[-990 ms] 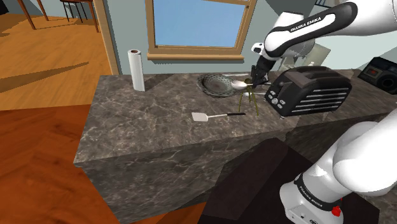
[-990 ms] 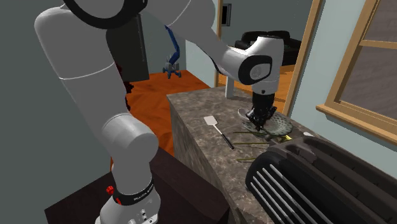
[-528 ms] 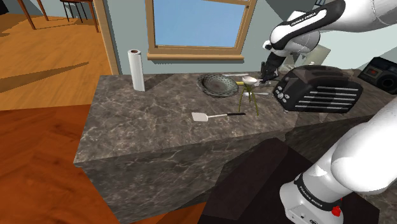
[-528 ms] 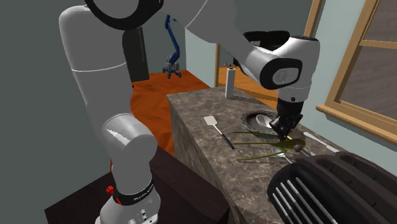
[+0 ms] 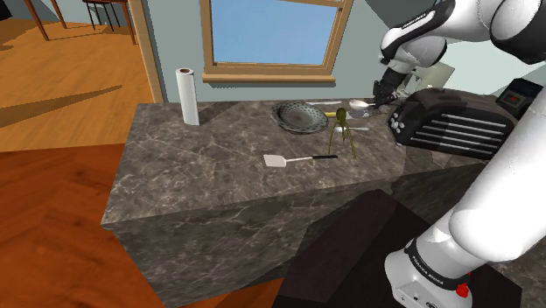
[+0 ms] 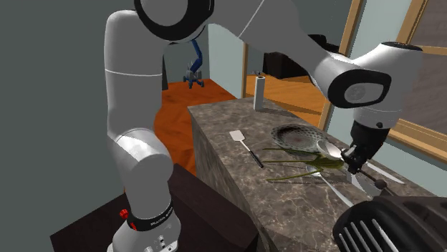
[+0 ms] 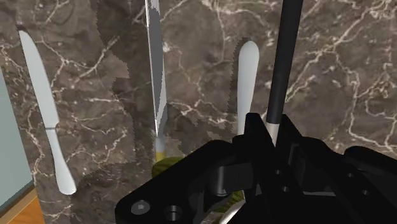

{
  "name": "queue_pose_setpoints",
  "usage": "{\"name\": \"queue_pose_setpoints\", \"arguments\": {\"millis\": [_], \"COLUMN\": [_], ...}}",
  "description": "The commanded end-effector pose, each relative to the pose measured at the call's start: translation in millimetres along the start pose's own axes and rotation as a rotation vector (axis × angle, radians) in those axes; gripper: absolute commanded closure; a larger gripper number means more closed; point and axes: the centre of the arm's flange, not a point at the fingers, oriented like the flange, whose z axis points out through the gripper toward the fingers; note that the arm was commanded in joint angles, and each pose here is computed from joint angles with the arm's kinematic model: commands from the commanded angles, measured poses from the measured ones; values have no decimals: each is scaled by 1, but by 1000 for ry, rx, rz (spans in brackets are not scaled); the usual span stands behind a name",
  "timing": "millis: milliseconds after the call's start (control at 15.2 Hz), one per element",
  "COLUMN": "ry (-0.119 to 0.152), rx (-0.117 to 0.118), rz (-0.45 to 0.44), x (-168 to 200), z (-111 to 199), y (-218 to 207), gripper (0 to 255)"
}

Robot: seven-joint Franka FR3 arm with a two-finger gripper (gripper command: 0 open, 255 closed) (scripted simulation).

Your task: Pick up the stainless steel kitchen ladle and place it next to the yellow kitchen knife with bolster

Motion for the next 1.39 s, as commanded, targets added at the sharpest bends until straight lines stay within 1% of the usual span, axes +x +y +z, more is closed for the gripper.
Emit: {"name": "queue_pose_setpoints", "arguments": {"millis": [0, 990, 1056, 1320], "ry": [0, 0, 0, 0], "rx": [0, 0, 0, 0], "rz": [0, 0, 0, 0], "x": [-25, -209, -228, -228], "z": [1, 5, 5, 26], "y": [8, 82, 90, 88], "gripper": [255, 255, 255, 255]}}
